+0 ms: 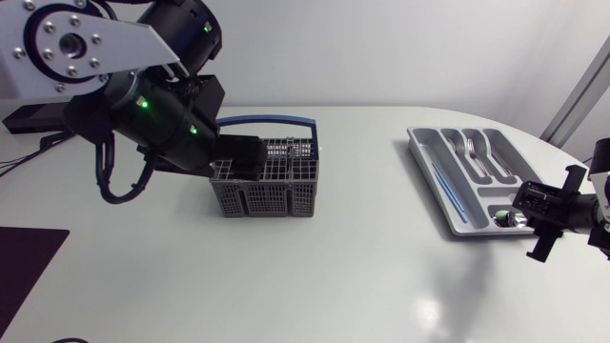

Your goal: Unload the cutlery basket into the drawer organizer.

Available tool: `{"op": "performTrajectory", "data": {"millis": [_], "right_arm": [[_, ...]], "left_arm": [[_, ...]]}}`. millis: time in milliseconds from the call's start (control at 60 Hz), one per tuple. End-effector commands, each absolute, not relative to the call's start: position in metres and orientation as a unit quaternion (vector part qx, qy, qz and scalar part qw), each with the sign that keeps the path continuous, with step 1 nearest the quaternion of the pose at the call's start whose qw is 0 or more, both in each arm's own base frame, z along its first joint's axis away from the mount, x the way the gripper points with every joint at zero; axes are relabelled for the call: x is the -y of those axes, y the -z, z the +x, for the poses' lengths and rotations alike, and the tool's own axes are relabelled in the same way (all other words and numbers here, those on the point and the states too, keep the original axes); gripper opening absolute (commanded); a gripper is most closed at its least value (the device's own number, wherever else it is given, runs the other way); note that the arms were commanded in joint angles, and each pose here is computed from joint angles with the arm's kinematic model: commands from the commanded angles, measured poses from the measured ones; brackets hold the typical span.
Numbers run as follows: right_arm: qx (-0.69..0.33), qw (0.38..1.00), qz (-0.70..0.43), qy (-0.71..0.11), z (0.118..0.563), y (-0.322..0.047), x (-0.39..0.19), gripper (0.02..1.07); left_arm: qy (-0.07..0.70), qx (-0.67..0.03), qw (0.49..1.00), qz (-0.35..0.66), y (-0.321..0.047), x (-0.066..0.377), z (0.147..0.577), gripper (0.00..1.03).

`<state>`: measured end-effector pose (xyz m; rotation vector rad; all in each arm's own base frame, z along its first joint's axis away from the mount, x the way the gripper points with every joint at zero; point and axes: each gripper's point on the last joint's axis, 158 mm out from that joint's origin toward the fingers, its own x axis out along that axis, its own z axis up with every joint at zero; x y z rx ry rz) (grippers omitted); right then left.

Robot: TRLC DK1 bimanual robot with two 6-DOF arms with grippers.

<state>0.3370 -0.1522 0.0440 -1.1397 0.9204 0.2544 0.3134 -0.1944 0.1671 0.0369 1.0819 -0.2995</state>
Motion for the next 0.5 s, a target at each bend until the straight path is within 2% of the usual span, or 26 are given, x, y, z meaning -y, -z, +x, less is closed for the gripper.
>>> {"op": "performTrajectory", "data": {"millis": [0, 400, 433, 483], "right_arm": [[-0.413, 0.721, -0.545, -0.113, 0.349, -0.043, 0.17, 0.08], [-0.416, 0.691, -0.582, -0.104, 0.365, -0.017, 0.206, 0.08], [-0.417, 0.688, -0.584, -0.107, 0.364, -0.015, 0.206, 0.12], [-0.42, 0.684, -0.586, -0.109, 0.362, -0.012, 0.208, 0.24]], "left_arm": [[0.143, -0.507, 0.849, 0.028, -0.167, 0.186, 0.31, 0.99], [0.144, -0.504, 0.851, 0.041, -0.162, 0.172, 0.305, 0.99], [0.144, -0.504, 0.85, 0.043, -0.16, 0.171, 0.304, 0.99], [0.144, -0.502, 0.851, 0.045, -0.16, 0.168, 0.304, 0.99]]}}
